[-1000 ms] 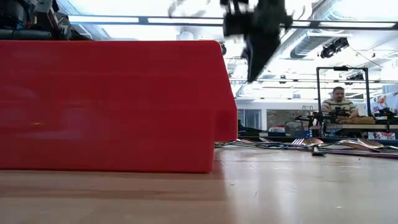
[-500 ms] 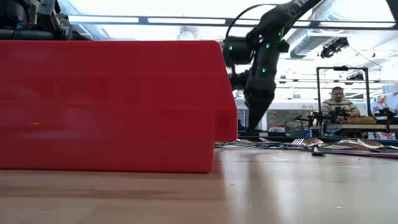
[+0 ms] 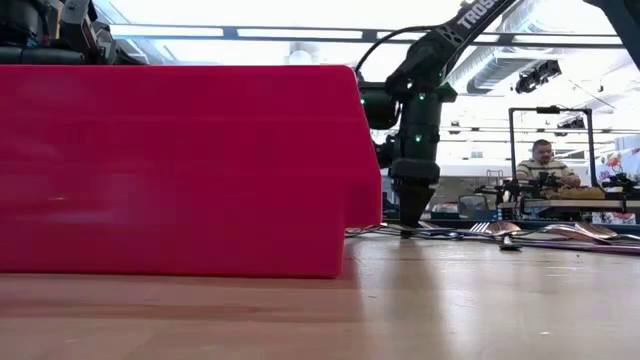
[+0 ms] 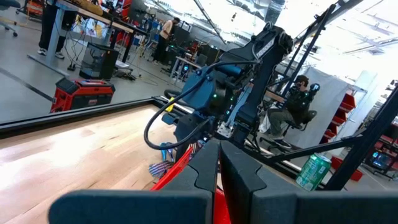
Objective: Sort silverware
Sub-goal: Put the purple fork into the top red bin
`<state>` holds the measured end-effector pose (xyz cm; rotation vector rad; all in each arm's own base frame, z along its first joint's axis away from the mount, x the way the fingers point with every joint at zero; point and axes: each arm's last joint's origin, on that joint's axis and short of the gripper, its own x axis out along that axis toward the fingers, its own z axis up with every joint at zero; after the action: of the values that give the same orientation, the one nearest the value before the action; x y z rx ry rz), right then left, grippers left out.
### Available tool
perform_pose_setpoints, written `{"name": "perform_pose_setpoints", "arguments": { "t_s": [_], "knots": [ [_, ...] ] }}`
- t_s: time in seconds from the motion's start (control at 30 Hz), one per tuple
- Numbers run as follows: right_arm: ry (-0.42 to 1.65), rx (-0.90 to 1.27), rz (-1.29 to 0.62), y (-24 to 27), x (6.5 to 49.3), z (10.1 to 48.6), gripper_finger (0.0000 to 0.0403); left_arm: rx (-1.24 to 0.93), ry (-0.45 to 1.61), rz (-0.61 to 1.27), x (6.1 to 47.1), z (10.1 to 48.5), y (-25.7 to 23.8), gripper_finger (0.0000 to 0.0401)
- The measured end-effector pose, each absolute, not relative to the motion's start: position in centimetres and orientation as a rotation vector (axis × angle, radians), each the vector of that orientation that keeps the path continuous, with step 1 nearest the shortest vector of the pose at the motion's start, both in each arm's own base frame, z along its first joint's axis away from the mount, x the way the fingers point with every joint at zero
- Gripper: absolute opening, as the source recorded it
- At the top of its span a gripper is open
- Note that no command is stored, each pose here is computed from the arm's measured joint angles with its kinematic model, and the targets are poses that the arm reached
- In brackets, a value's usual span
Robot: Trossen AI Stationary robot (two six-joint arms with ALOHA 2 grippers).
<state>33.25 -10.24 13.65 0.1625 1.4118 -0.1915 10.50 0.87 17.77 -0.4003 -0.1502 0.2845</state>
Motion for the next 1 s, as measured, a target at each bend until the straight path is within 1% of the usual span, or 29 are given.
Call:
{"name": "perform_pose_setpoints", "arguments": {
  "t_s": [0.1, 0.17, 0.27, 0.33, 0.47, 0.6, 0.7, 0.77, 0.87, 1.0],
  "knots": [
    [1.411, 0.181, -0.220, -10.3, 33.2, 13.7, 0.0027, -0.400, -0.150, 0.285, 10.5, 17.8, 0.9, 0.0000],
    [1.419, 0.188, -0.226, -10.3, 33.2, 13.8, 0.0009, -0.400, -0.149, 0.285, 10.5, 17.8, 0.9, 0.0000],
    [1.472, 0.184, -0.247, -10.3, 33.1, 14.5, 0.0004, -0.400, -0.149, 0.285, 10.5, 17.8, 0.9, 0.0000],
    [1.484, 0.160, -0.275, -10.6, 33.5, 15.7, 0.0003, -0.400, -0.149, 0.285, 10.5, 17.8, 0.9, 0.0000],
    [1.467, 0.123, -0.312, -10.9, 34.2, 19.0, 0.0002, -0.400, -0.148, 0.285, 10.5, 17.8, 0.9, 0.0000],
    [1.399, 0.079, -0.375, -11.2, 34.7, 23.4, 0.0001, -0.401, -0.148, 0.281, 10.5, 17.8, 0.9, 0.0000],
    [1.295, 0.039, -0.397, -11.0, 35.5, 26.8, 0.0001, -0.401, -0.148, 0.277, 10.5, 17.8, 0.8, 0.0000],
    [1.208, 0.035, -0.370, -10.4, 36.3, 28.7, 0.0001, -0.401, -0.148, 0.277, 10.5, 17.8, 0.8, 0.0000],
    [1.042, 0.047, -0.261, -9.0, 38.0, 30.8, 0.0000, -0.401, -0.149, 0.277, 10.5, 17.8, 0.8, 0.0000],
    [0.853, 0.050, -0.118, -6.8, 40.1, 31.6, 0.0000, -0.402, -0.155, 0.277, 10.5, 17.8, 0.9, 0.0000]
  ]
}}
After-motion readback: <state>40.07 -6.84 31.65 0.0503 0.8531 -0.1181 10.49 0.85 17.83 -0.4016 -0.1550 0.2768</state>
